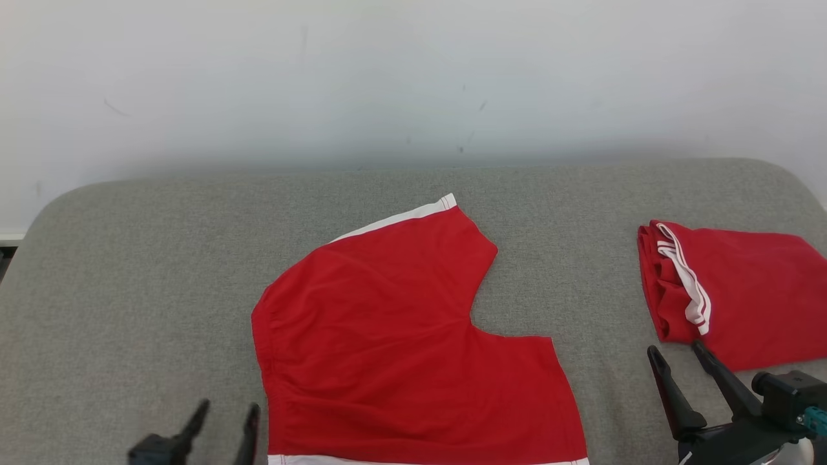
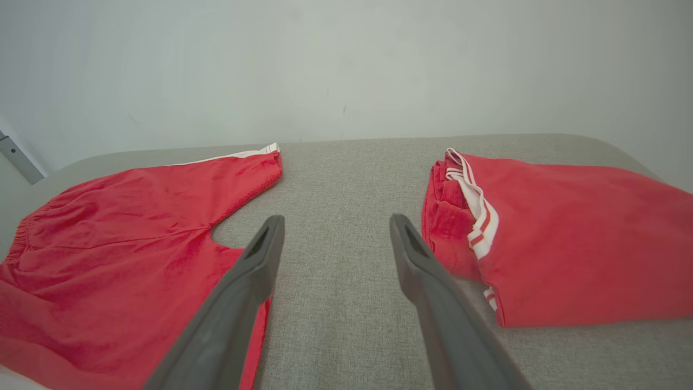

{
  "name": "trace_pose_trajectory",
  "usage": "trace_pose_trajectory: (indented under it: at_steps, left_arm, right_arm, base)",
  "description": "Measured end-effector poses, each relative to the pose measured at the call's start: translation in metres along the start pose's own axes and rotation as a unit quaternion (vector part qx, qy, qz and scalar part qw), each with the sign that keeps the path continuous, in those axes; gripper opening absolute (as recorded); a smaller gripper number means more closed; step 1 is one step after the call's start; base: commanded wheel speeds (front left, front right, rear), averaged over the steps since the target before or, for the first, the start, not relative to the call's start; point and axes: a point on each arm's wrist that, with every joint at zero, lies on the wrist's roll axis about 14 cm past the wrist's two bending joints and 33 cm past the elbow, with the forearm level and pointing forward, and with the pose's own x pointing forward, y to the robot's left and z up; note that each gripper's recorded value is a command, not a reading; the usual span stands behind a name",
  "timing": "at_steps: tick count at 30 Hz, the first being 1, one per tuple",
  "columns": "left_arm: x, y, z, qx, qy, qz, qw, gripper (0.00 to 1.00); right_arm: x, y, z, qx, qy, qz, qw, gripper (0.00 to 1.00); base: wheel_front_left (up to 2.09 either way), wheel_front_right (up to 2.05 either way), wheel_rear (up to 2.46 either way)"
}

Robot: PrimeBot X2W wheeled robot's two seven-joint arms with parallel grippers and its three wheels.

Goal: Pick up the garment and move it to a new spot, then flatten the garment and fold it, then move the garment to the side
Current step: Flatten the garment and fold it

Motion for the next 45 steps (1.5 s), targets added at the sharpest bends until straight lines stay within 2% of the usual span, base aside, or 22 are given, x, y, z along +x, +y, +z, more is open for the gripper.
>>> trace_pose_trajectory:
  at_steps: [6, 15, 24, 25, 26, 27, 28, 29, 30, 31, 32, 33, 34, 45]
  left_arm:
    - [-0.011, -0.011, -0.024, 0.017, 0.064, -0.037, 0.997, 1.0]
    - [-0.023, -0.035, -0.049, -0.027, 0.144, -0.081, 0.986, 1.0]
    - [-0.031, -0.039, -0.077, -0.036, 0.219, -0.095, 0.97, 1.0]
    - [-0.03, -0.04, -0.079, -0.037, 0.224, -0.098, 0.969, 0.93]
    - [-0.028, -0.041, -0.078, -0.037, 0.225, -0.1, 0.968, 0.71]
    - [-0.026, -0.042, -0.077, -0.035, 0.224, -0.103, 0.968, 0.71]
    - [-0.023, -0.042, -0.075, -0.033, 0.222, -0.106, 0.969, 0.58]
    - [-0.022, -0.043, -0.074, -0.032, 0.222, -0.107, 0.969, 0.56]
    - [-0.021, -0.043, -0.075, -0.031, 0.226, -0.108, 0.968, 0.66]
    - [-0.021, -0.043, -0.076, -0.03, 0.228, -0.109, 0.967, 0.67]
    - [-0.021, -0.043, -0.077, -0.03, 0.231, -0.109, 0.966, 0.57]
    - [-0.021, -0.043, -0.079, -0.03, 0.234, -0.11, 0.965, 0.33]
    - [-0.021, -0.044, -0.081, -0.03, 0.237, -0.111, 0.965, 0.0]
    - [-0.019, -0.043, -0.083, -0.027, 0.239, -0.114, 0.964, 0.0]
  right_arm:
    - [0.002, 0.002, -0.004, -0.001, 0.017, 0.009, 1.0, 1.0]
    - [-0.009, 0.014, -0.038, 0.015, 0.099, 0.029, 0.995, 1.0]
    - [-0.017, 0.022, -0.061, 0.031, 0.166, 0.04, 0.985, 1.0]
    - [-0.019, 0.023, -0.064, 0.035, 0.174, 0.041, 0.983, 1.0]
    - [-0.019, 0.024, -0.065, 0.039, 0.178, 0.042, 0.982, 1.0]
    - [-0.019, 0.024, -0.066, 0.039, 0.183, 0.042, 0.981, 1.0]
    - [-0.019, 0.025, -0.068, 0.039, 0.189, 0.043, 0.98, 1.0]
    - [-0.02, 0.025, -0.069, 0.04, 0.193, 0.044, 0.979, 1.0]
    - [-0.02, 0.026, -0.07, 0.04, 0.196, 0.045, 0.979, 1.0]
    - [-0.02, 0.026, -0.071, 0.04, 0.2, 0.046, 0.978, 1.0]
    - [-0.02, 0.026, -0.072, 0.04, 0.204, 0.046, 0.977, 1.0]
    - [-0.02, 0.026, -0.073, 0.039, 0.207, 0.047, 0.976, 1.0]
    - [-0.02, 0.027, -0.074, 0.039, 0.211, 0.048, 0.976, 1.0]
    - [-0.032, 0.041, -0.086, 0.058, 0.259, 0.071, 0.962, 1.0]
  base:
    - [0.0, 0.0, 0.0]
    - [0.0, 0.0, 0.0]
    - [0.0, 0.0, 0.0]
    - [0.0, 0.0, 0.0]
    - [0.0, 0.0, 0.0]
    - [0.0, 0.0, 0.0]
    - [0.0, 0.0, 0.0]
    - [0.0, 0.0, 0.0]
    - [0.0, 0.0, 0.0]
    - [0.0, 0.0, 0.0]
    - [0.0, 0.0, 0.0]
    - [0.0, 0.0, 0.0]
    - [0.0, 0.0, 0.0]
    - [0.0, 0.0, 0.0]
